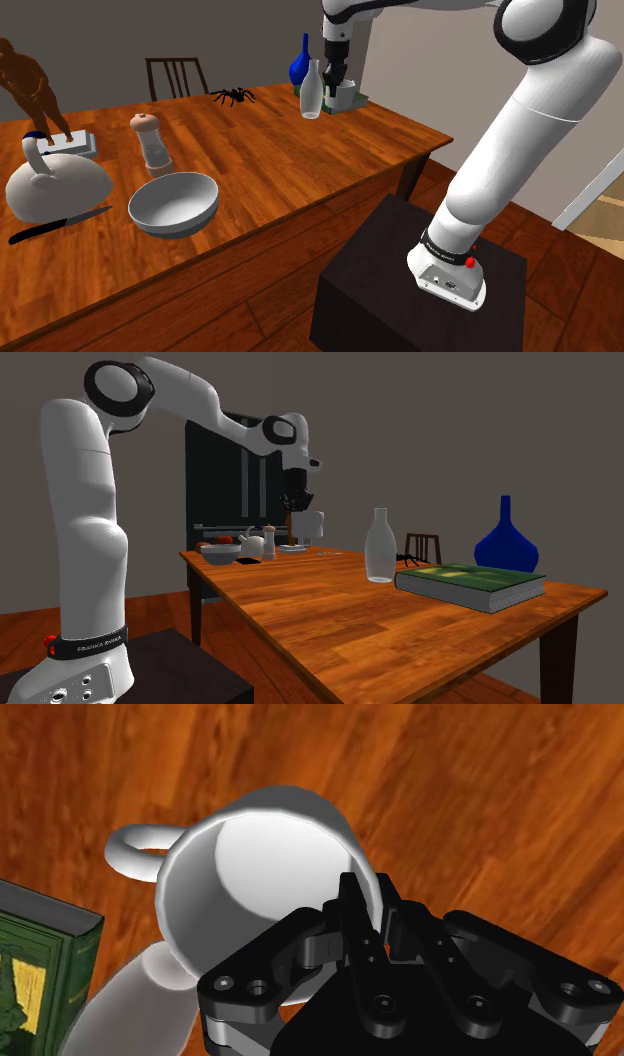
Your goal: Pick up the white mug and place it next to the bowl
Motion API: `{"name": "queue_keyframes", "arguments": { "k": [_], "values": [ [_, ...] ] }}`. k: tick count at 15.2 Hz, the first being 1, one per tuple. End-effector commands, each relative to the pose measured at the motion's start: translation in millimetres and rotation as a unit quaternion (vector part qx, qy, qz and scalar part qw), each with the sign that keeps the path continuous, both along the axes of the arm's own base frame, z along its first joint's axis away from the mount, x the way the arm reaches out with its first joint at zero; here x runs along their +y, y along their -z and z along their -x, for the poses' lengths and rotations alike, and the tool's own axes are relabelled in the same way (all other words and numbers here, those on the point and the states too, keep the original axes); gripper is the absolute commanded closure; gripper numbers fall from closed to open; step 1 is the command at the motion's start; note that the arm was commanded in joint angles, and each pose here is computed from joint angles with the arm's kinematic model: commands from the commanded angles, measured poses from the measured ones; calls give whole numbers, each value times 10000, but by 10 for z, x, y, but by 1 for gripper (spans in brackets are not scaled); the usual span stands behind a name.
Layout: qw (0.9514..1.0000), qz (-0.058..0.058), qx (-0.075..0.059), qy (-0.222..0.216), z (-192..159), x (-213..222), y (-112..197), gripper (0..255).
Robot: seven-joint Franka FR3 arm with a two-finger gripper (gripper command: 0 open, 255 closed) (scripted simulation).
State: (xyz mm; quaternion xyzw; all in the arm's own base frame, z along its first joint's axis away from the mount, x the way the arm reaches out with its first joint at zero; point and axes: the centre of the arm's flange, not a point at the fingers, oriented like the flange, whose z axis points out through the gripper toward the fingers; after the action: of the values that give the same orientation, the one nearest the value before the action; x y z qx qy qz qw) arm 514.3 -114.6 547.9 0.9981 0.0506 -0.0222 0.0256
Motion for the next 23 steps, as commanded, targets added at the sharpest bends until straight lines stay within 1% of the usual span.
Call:
{"name": "queue_keyframes", "arguments": {
  "k": [1,23],
  "values": [
    [10000,0,0,6,-63,262,-1,255],
    [10000,0,0,7,-840,3061,-6,255]
  ]
}}
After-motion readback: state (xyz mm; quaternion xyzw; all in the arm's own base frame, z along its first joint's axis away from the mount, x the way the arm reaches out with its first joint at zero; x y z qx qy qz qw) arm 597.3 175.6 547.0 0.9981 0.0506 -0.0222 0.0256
